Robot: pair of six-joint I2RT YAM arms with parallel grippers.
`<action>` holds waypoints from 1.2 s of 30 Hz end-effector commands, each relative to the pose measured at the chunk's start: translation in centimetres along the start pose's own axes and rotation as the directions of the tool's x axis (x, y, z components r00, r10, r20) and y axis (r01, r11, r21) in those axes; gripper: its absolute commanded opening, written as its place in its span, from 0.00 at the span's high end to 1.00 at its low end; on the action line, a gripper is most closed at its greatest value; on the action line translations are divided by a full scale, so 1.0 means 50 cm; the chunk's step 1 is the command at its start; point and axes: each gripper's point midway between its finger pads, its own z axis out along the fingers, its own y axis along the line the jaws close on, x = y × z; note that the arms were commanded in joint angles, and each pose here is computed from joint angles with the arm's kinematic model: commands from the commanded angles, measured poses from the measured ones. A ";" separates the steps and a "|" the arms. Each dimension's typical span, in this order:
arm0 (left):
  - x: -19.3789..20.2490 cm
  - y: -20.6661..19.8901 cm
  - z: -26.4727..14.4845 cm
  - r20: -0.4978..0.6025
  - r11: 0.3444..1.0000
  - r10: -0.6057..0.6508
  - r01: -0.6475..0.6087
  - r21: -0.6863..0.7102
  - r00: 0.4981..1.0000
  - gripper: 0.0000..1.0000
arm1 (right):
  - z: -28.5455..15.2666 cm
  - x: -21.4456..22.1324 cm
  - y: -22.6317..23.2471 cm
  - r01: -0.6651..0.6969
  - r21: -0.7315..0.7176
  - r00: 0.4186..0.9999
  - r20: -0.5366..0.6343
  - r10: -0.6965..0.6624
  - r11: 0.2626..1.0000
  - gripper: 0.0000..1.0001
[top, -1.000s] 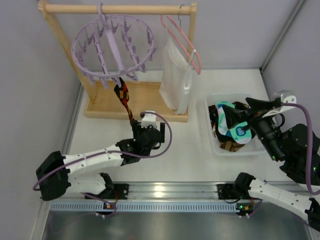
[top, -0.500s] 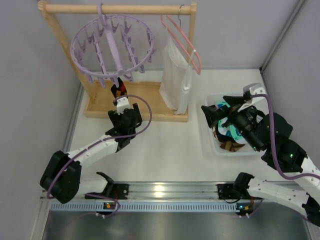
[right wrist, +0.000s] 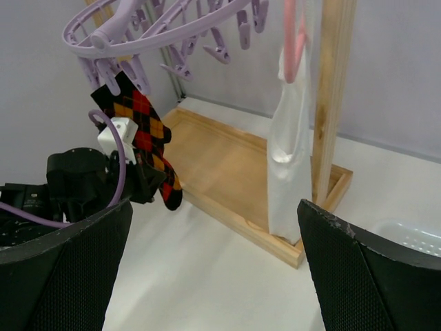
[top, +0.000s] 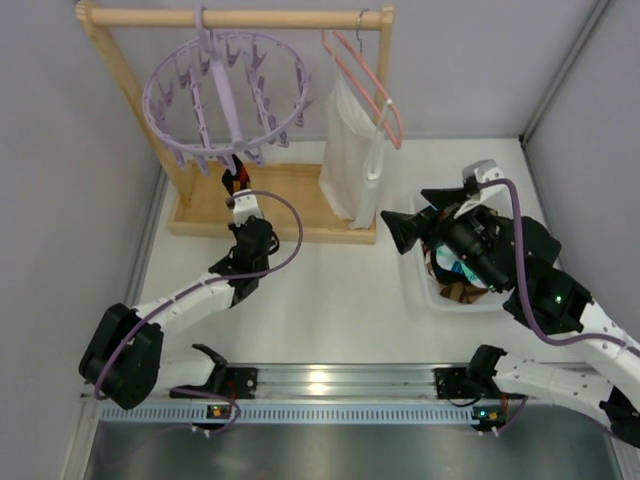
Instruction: Remove the socks clipped to the hanger
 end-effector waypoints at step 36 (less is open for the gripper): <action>-0.038 -0.360 -0.288 0.199 0.954 0.183 -0.223 0.199 0.963 1.00 | 0.436 0.048 0.238 0.499 0.093 0.849 -0.253 -0.464 0.862 0.19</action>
